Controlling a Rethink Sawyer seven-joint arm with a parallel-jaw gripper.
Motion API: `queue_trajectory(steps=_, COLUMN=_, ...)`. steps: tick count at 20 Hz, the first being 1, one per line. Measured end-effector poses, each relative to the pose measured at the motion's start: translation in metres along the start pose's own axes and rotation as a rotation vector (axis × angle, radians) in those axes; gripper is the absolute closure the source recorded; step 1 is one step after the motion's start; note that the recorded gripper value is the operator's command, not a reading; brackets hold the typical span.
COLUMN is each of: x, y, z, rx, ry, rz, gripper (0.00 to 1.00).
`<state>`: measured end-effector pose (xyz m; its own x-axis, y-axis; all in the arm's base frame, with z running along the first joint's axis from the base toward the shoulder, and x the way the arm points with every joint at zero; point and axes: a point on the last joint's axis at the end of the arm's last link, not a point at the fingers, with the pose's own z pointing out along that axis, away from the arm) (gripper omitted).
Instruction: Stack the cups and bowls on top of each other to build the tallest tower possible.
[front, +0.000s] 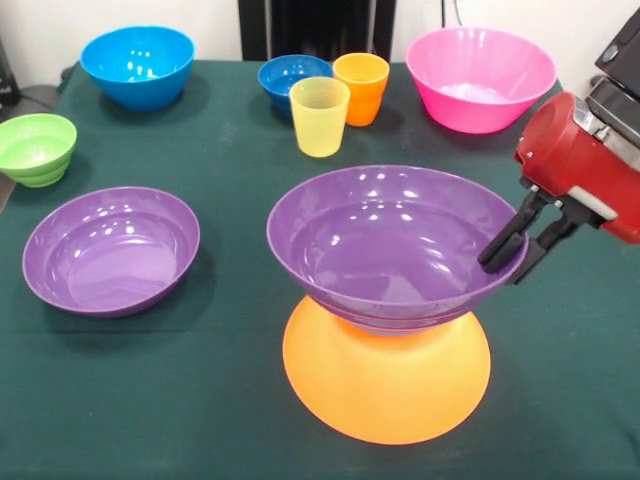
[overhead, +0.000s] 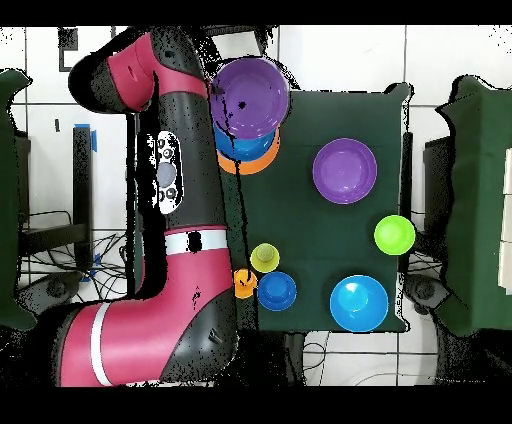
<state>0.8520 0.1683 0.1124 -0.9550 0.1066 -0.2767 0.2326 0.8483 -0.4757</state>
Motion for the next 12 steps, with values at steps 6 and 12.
queue_trajectory(steps=6, x=0.008, y=0.004, z=0.003, rx=-0.013, ry=0.026, rz=-0.004, gripper=1.00)
queue_trajectory(steps=12, x=0.021, y=0.007, z=0.011, rx=-0.015, ry=0.064, rz=-0.016, gripper=1.00)
